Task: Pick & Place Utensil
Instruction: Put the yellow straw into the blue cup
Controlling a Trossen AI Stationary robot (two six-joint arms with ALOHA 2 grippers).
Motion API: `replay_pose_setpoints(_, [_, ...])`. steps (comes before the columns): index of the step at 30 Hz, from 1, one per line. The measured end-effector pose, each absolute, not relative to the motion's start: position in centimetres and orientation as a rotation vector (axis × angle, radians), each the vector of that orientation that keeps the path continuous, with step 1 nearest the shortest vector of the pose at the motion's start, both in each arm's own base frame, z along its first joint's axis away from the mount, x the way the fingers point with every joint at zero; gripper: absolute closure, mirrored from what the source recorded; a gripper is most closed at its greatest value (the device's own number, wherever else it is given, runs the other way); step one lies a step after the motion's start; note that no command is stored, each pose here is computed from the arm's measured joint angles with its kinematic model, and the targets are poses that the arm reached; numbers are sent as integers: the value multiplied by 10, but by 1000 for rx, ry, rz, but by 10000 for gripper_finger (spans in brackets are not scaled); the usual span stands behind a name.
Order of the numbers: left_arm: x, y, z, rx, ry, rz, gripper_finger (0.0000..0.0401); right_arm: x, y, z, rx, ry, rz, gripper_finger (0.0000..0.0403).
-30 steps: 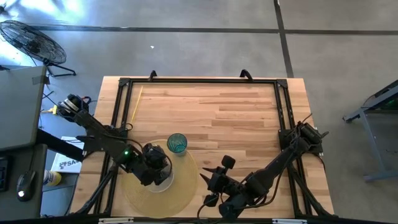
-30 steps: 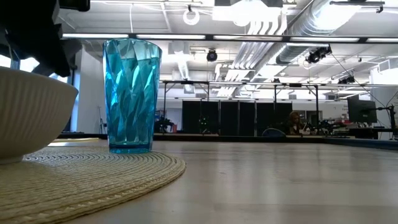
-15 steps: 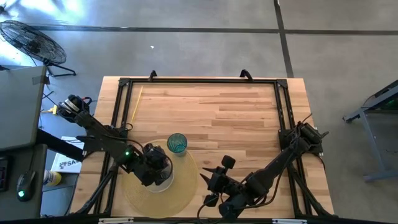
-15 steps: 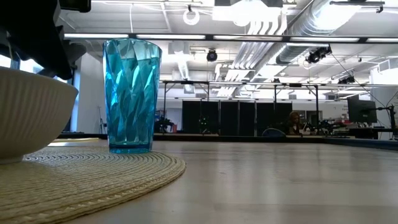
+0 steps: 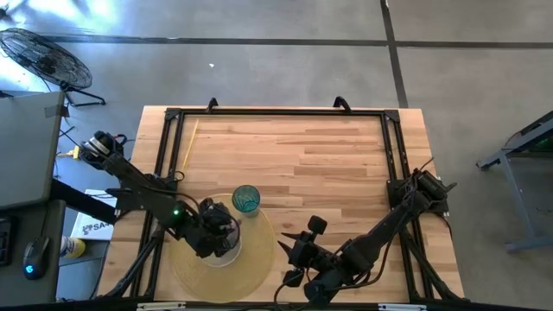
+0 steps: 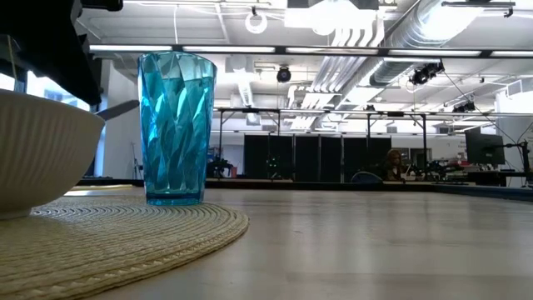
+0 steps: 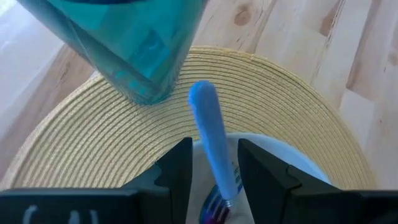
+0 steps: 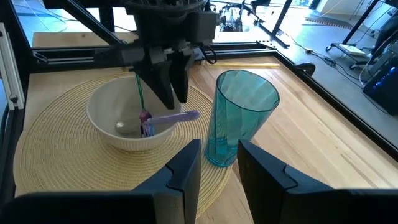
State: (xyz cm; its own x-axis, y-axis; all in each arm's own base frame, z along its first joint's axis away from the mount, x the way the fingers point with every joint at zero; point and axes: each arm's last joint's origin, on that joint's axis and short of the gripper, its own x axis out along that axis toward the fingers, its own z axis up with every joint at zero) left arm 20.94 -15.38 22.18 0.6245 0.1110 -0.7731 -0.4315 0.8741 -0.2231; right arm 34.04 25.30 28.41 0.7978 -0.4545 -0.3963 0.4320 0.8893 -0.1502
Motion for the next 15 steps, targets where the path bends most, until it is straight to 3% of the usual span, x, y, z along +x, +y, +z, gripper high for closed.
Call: replay_pose_setpoints(15, [177,-144,251,-344,837,237,274,340,253,284,-53,439,-475,304])
